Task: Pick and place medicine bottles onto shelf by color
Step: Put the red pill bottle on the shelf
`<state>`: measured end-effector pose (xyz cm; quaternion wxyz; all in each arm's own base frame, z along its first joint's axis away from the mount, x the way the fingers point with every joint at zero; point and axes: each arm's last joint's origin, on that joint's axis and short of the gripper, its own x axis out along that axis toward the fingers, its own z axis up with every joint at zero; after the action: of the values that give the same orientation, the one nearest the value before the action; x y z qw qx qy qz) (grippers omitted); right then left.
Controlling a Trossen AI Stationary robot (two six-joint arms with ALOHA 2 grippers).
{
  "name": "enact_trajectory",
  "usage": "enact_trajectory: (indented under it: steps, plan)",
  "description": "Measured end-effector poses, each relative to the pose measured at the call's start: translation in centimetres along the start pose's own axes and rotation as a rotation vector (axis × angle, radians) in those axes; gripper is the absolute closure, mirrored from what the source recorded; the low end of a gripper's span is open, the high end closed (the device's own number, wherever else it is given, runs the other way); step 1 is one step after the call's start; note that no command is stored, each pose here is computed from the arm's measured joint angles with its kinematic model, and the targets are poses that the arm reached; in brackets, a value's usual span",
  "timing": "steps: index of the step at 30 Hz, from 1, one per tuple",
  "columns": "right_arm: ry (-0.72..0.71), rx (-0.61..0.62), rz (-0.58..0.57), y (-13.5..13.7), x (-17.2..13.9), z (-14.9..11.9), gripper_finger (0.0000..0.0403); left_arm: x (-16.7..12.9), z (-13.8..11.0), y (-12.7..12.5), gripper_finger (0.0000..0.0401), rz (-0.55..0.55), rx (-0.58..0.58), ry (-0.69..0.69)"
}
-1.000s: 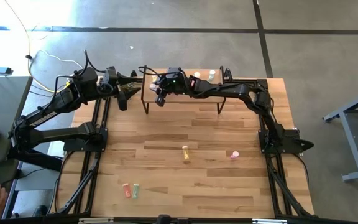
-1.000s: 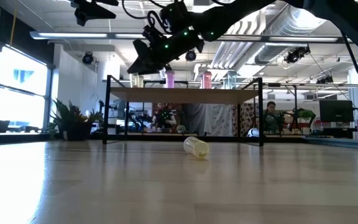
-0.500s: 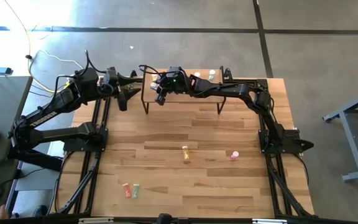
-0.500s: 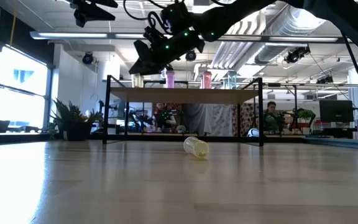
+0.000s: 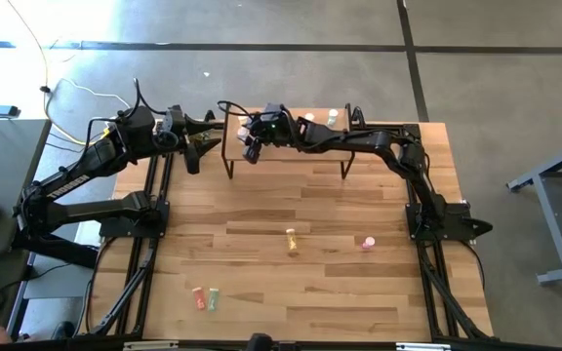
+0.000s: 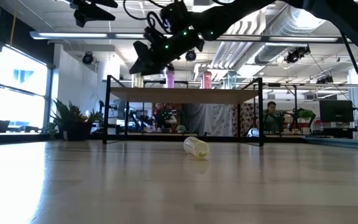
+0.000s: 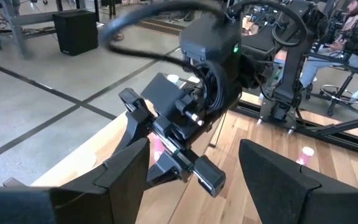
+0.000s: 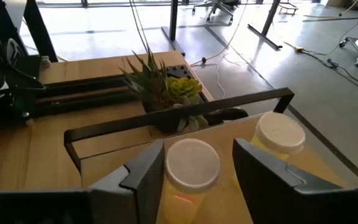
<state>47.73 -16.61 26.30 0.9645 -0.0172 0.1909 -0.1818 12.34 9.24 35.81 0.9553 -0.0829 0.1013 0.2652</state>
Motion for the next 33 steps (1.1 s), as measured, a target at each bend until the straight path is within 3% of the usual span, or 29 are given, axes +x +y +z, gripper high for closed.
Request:
enact_trajectory:
  steps: [17, 23, 33]
  plan:
    - [-0.039, -0.024, -0.001, -0.1, -1.3, 2.2, 0.0221, 0.0, -0.1, 0.0, 0.0162, 0.001, -0.002, 0.009]
    - [-0.030, 0.051, 0.013, -0.1, -2.5, 3.1, 0.0221, 0.0, -0.8, 0.0, 0.0162, 0.006, -0.013, 0.080]
    - [0.034, 0.078, 0.044, 0.5, -5.9, 4.8, 0.0221, -0.3, -2.3, 0.1, 0.0162, 0.033, -0.169, 0.241]
